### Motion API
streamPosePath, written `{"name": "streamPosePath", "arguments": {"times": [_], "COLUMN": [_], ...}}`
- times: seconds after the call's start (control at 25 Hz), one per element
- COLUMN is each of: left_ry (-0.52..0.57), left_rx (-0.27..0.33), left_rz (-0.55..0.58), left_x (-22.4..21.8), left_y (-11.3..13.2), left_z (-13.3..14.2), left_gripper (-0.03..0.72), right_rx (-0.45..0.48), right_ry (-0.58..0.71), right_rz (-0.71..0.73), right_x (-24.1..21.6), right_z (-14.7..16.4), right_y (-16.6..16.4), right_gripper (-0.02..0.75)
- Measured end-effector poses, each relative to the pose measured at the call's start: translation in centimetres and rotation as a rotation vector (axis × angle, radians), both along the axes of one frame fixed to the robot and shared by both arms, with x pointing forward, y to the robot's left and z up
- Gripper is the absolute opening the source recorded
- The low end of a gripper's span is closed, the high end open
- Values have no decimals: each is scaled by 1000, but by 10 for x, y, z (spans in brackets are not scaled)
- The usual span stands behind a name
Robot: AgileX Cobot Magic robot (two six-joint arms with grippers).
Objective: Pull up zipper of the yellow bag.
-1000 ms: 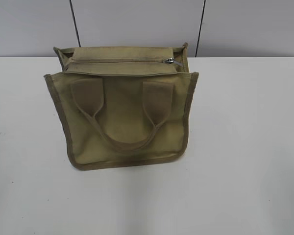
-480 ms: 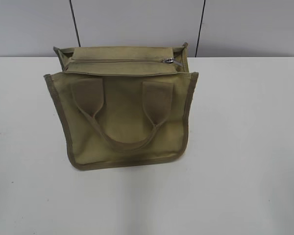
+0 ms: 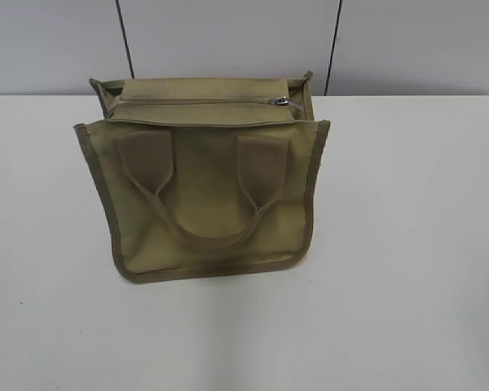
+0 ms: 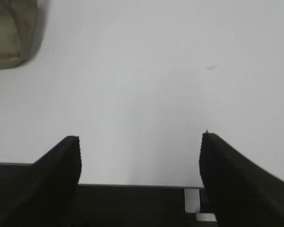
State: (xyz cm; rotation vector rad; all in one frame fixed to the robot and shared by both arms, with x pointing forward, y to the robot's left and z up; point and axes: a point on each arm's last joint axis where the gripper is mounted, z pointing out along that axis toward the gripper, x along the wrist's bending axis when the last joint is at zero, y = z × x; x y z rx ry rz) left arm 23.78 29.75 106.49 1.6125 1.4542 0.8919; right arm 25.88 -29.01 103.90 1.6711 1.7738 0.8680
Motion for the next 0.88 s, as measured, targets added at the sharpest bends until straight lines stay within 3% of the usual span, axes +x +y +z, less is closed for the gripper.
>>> {"name": "streamPosePath", "arguments": {"times": [0.28,0.88], "left_ry": [-54,-50], "left_rx": [-3,-4], "left_rz": [0,-1], "left_x": [-9,-9], "left_y": [0,0], "left_z": [-1,-2], "left_gripper": [458,421], "right_rx": [-3,-1], "right_ry": [-163,-167], "right_rz": [-4,-3], "right_x": [-23,-23], "right_z": [1,1], "right_y": [0,0], "right_gripper": [596,596]}}
